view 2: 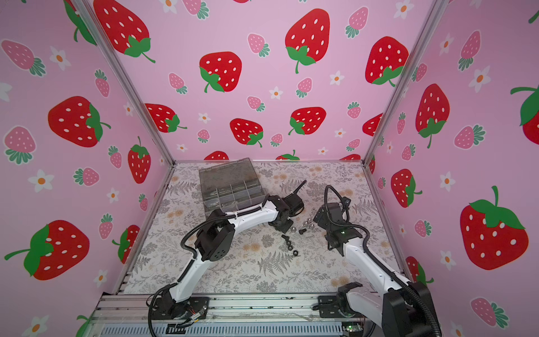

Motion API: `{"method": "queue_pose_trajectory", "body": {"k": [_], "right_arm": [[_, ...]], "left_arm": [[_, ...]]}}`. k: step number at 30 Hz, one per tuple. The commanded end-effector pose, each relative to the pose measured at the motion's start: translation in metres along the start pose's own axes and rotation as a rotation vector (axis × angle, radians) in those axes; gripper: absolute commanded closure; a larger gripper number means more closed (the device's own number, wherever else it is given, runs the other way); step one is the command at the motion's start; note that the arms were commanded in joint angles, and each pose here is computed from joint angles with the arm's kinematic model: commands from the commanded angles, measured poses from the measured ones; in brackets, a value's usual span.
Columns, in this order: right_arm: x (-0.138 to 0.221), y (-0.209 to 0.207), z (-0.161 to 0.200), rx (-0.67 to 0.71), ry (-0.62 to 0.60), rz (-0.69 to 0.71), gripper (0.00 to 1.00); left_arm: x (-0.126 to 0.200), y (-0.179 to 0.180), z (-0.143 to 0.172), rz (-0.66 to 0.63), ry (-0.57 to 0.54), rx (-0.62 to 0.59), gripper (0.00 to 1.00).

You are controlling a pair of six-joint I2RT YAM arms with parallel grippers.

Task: Sort the screws and nuts into containers
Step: Pick up the screw at the center of the table.

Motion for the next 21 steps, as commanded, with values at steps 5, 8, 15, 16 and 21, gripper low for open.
{"method": "queue_pose_trajectory", "body": {"k": [5, 8, 15, 16, 21], "right_arm": [[-0.002, 0.002, 0.001, -0.013, 0.002, -0.005, 0.0], [-0.002, 0.003, 0.0, -0.013, 0.001, -0.008, 0.0], [-0.002, 0.003, 0.001, -0.009, 0.003, -0.006, 0.0], [-0.002, 0.003, 0.001, -0.009, 0.002, -0.006, 0.0], [-0.002, 0.003, 0.001, -0.01, 0.002, -0.008, 0.0]], "left_arm": [[-0.024, -0.014, 0.026, 0.078, 0.11, 0.007, 1.0], [-0.017, -0.013, 0.025, 0.092, 0.088, 0.023, 1.0], [-0.001, -0.008, 0.026, 0.077, 0.064, 0.037, 1.0], [0.001, -0.007, 0.027, 0.071, 0.062, 0.037, 1.0], [0.016, -0.001, 0.027, 0.047, 0.037, 0.043, 1.0]]}}
Point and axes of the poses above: each gripper's point midway between its finger pads, its own x axis back along the fingers, its own y axis along the line the jaws close on, z = x × y, the point moved 10 cm from there along x, back along the fingers, and after that the axes turned 5 degrees about -x, right-handed, at the moved point
